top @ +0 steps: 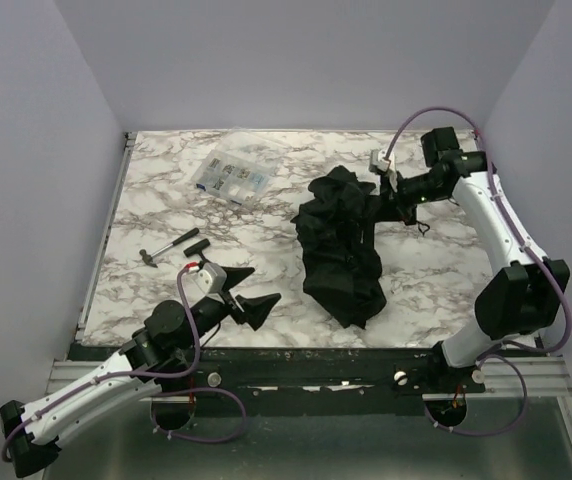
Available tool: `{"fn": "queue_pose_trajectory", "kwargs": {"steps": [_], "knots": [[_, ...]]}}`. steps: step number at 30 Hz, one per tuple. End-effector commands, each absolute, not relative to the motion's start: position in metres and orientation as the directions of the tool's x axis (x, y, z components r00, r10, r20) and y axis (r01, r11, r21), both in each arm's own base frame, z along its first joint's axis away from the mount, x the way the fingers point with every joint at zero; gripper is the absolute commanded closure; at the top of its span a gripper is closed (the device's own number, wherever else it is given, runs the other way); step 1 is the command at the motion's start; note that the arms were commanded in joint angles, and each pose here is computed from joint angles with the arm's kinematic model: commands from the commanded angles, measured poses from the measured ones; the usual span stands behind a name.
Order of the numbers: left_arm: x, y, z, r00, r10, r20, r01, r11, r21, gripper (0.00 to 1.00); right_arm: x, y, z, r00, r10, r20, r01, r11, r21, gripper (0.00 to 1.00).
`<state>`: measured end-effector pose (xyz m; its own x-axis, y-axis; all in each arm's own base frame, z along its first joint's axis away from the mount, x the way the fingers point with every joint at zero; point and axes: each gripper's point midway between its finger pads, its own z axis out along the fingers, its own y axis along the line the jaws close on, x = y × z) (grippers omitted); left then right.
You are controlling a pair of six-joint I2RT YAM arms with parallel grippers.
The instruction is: Put away the umbrella
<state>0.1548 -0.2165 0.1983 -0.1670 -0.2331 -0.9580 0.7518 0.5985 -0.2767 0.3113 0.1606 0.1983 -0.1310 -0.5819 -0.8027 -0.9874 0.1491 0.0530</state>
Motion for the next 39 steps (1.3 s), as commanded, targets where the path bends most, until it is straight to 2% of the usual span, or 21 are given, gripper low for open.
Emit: {"fn": "queue_pose_trajectory", "kwargs": {"steps": [1, 4, 6, 13, 19, 28, 34, 39], "knots": [[0.157, -0.205, 0.224, -0.098, -0.244, -0.965, 0.744, 0.626, -0.234, 0.01, 0.283, 0.179, 0.292, -0.106, -0.413, -0.904, -0.989, 0.136, 0.054, 1.0], [0.159, -0.2, 0.233, -0.066, -0.25, -0.966, 0.736, 0.642, -0.216, 0.01, 0.285, 0.179, 0.322, -0.073, -0.384, -0.921, -0.983, 0.181, 0.003, 1.0], [0.159, -0.201, 0.235, -0.06, -0.247, -0.967, 0.74, 0.639, -0.209, 0.01, 0.29, 0.175, 0.319, -0.085, -0.406, -0.91, -0.976, 0.217, -0.005, 1.0], [0.158, -0.207, 0.229, -0.076, -0.232, -0.97, 0.751, 0.626, -0.209, 0.01, 0.295, 0.162, 0.212, -0.208, -0.502, -0.84, -0.963, 0.257, 0.085, 1.0], [0.159, -0.208, 0.225, -0.089, -0.224, -0.97, 0.751, 0.625, -0.213, 0.01, 0.294, 0.142, 0.113, -0.279, -0.623, -0.73, -0.951, 0.284, 0.121, 1.0], [0.159, -0.213, 0.217, -0.113, -0.208, -0.971, 0.753, 0.62, -0.221, 0.01, 0.291, 0.103, 0.032, -0.32, -0.782, -0.534, -0.943, 0.315, 0.104, 0.99], [0.159, -0.215, 0.214, -0.124, -0.211, -0.97, 0.754, 0.614, -0.231, 0.01, 0.288, 0.106, 0.012, -0.323, -0.787, -0.526, -0.944, 0.31, 0.117, 0.8], [0.158, -0.216, 0.212, -0.131, -0.208, -0.969, 0.756, 0.611, -0.233, 0.01, 0.282, 0.119, 0.008, -0.357, -0.747, -0.561, -0.933, 0.317, 0.172, 0.66]]}}
